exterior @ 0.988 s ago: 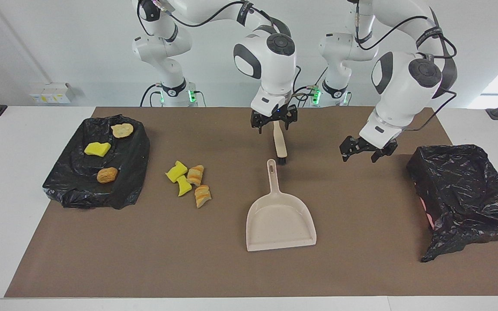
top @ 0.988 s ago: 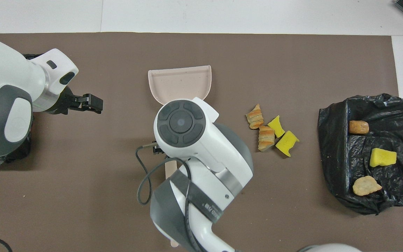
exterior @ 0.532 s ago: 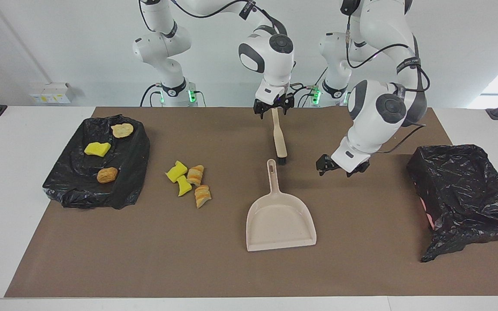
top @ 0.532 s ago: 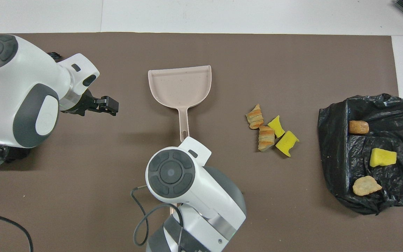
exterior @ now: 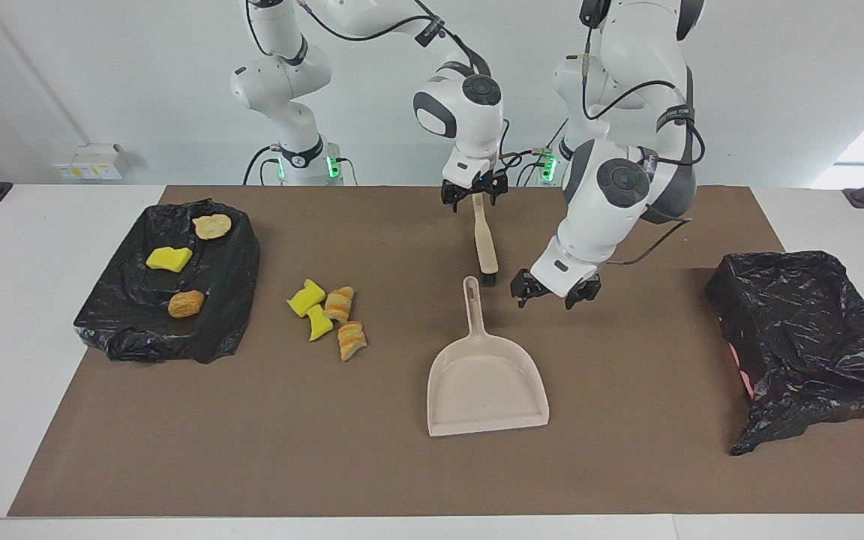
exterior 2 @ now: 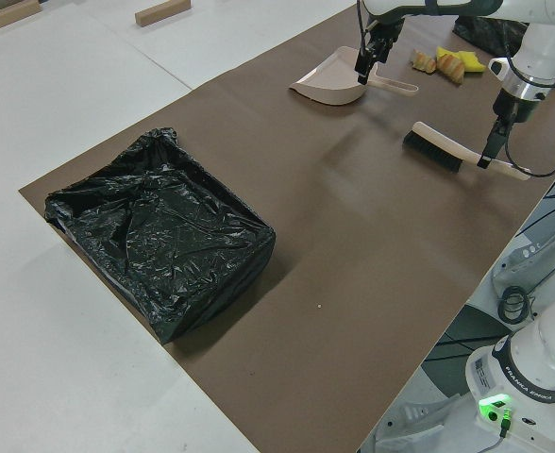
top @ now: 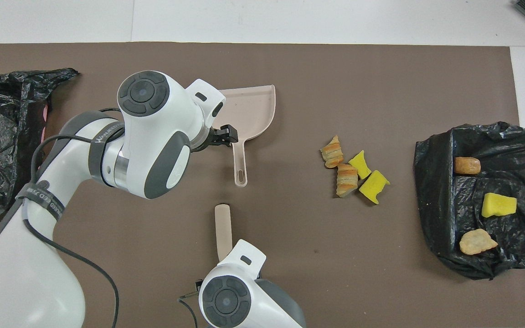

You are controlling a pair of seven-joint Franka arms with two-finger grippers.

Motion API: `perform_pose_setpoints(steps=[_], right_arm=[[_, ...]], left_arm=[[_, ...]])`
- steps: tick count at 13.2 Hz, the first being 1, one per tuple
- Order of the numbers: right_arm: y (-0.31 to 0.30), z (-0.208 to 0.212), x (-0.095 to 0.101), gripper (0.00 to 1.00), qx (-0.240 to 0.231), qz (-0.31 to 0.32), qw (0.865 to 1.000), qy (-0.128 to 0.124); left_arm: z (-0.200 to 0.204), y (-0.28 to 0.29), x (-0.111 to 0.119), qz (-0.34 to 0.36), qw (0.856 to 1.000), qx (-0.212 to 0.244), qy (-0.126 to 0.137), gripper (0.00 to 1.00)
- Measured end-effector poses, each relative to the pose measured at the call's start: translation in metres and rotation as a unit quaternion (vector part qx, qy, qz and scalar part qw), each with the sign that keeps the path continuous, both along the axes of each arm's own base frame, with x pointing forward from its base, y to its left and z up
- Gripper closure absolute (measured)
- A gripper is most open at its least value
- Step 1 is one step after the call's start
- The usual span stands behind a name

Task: Sweep and dump trash in bin
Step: 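Grasp the dustpan handle with the left gripper while the right gripper withdraws, then grasp the brush with the right gripper while the left gripper moves the dustpan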

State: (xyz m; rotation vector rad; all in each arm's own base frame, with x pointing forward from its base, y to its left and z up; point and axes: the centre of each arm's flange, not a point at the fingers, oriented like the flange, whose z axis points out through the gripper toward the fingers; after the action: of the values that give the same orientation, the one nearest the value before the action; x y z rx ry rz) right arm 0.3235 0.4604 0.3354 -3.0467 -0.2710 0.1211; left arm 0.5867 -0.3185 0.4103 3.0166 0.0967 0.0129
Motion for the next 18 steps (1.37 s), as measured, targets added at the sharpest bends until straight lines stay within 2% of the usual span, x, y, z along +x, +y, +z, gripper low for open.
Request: perform_pose_setpoints(steps=[5, 9, 12, 13, 15, 16, 17, 18], right_arm=[[0.001, 0.001, 0.000, 0.72, 0.001, -0.001, 1.000, 0.000], [-0.003, 0.010, 0.014, 0.74, -0.001, -0.012, 1.000, 0.002], [-0.044, 0.049, 0.039, 0.74, -0.042, -0.027, 0.999, 0.019], [-0.066, 0.069, 0.045, 0.74, -0.058, -0.029, 0.998, 0.025], [-0.107, 0.105, 0.053, 0.74, -0.076, -0.035, 0.996, 0.035], [-0.124, 0.115, 0.056, 0.74, -0.081, -0.036, 0.995, 0.041], [-0.142, 0.123, 0.060, 0.74, -0.086, -0.039, 0.994, 0.047], [-0.158, 0.129, 0.064, 0.74, -0.090, -0.043, 0.994, 0.053]], left_arm=[[-0.004, -0.022, -0.010, -0.015, 1.000, -0.001, -0.004, 0.00], [-0.035, -0.055, -0.026, -0.042, 0.999, 0.012, 0.008, 0.00], [-0.049, -0.060, -0.026, -0.044, 0.999, 0.015, 0.010, 0.01], [-0.048, -0.059, -0.025, -0.042, 0.999, 0.015, 0.009, 0.10], [-0.048, -0.059, -0.025, -0.038, 0.999, 0.016, 0.010, 0.41], [-0.050, -0.060, -0.026, -0.038, 0.999, 0.016, 0.011, 0.49], [-0.052, -0.060, -0.028, -0.038, 0.999, 0.017, 0.013, 0.50], [-0.054, -0.061, -0.029, -0.038, 0.999, 0.018, 0.015, 0.56]])
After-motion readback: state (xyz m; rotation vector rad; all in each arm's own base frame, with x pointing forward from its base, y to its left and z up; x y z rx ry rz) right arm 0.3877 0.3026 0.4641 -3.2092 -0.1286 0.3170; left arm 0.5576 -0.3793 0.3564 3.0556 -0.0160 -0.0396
